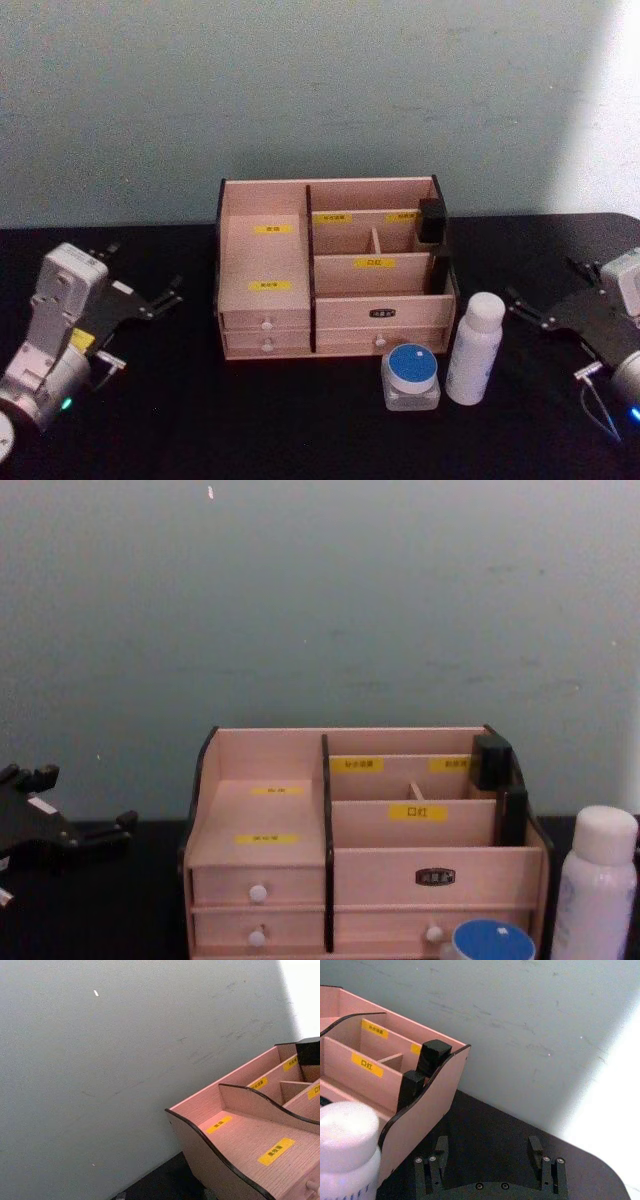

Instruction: Pick up the facial cleanser and watermelon frost from the table and place them into the tiered storage box.

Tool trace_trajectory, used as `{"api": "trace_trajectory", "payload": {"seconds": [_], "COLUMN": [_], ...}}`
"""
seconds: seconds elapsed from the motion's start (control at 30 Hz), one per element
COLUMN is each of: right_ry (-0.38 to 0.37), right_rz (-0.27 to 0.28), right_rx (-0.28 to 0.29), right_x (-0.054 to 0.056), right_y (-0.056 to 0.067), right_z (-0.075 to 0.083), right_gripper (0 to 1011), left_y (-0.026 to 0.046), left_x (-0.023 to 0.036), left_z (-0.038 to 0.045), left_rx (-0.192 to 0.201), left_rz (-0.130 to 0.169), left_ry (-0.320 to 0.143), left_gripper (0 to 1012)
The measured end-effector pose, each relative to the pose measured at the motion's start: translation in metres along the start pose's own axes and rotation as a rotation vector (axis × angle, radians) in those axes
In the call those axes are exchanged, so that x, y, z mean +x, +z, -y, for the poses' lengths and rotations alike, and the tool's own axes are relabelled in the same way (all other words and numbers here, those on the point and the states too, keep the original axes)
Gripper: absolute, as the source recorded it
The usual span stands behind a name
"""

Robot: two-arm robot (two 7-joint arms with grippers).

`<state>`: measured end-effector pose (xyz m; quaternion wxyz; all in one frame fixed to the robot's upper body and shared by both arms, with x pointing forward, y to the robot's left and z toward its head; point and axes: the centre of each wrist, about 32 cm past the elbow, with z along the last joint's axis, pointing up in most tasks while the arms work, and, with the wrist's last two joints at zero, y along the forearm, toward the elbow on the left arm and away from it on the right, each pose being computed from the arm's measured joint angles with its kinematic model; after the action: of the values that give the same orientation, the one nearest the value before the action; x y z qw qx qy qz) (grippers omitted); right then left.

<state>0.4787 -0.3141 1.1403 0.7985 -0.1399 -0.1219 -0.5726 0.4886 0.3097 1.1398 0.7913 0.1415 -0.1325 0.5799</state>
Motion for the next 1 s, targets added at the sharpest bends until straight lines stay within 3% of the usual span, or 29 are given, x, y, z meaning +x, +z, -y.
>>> {"api": "trace_trajectory", "payload": {"seconds": [0.47, 0.77, 1.0], "right_ry": [0.083, 0.217, 0.326], "right_rz": [-0.025, -0.053, -0.069], "right_rx": [-0.071, -0.136, -0.168], "right_x": [0.009, 0.014, 0.015], "right_y": [0.003, 0.013, 0.019], "right_z": [0.038, 0.059, 0.061], "right_gripper": [1002, 1002, 1002], "left_y": [0.0000, 0.0000, 0.0000], "left_x": [0.0000, 0.0000, 0.0000], "left_z": [0.0000, 0.0000, 0.0000], "left_rx": [0.000, 0.000, 0.000], "left_rz": [0.000, 0.000, 0.000], "left_ry": [0.000, 0.000, 0.000], "left_gripper": [1001, 1001, 1001]}}
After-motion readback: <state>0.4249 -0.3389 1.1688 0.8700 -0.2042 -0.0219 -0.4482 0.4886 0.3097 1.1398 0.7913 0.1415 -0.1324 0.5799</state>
